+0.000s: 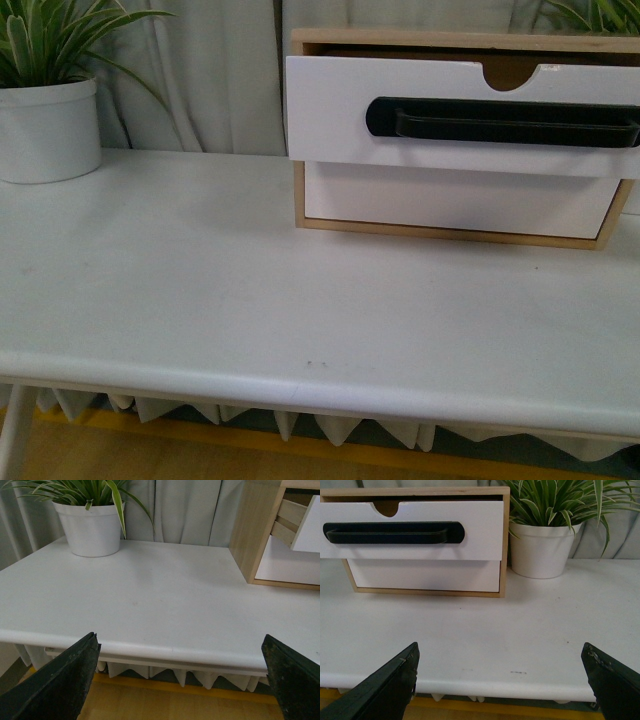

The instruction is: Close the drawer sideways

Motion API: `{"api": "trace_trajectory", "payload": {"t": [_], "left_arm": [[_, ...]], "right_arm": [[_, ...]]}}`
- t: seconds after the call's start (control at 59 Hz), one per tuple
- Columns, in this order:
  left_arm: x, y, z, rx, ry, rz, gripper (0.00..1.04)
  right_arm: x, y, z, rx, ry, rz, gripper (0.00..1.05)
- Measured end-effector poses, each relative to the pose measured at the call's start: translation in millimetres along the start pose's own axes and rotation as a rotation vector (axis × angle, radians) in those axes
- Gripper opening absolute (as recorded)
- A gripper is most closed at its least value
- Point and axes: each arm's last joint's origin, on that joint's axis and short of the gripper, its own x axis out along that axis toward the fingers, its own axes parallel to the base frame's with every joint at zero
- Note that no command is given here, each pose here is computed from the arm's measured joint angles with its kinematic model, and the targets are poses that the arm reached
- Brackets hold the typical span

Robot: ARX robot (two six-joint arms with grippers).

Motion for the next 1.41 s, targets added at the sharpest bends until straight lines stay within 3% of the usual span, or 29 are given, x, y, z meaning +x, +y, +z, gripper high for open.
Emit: {"api": "trace_trajectory", "payload": {"t": [1.085,1.153,1.288,1.407], "left_arm": [[0,0,0,0.0,0.0,0.0,0.98],[0,0,0,0.0,0.003,0.007,0.98],[3,-3,-2,0.152,0.267,0.237,0.98],[13,-13,11,0.32,0.196,0.23,0.98]], "right_arm": [[0,0,0,0.0,0.0,0.0,0.95],[0,0,-1,0.052,0.108,0.02,0.95],[7,-3,0,0.147,0.288,0.033,0.95],[19,-7,26,0.099,0.254,0.082,0.95]]}}
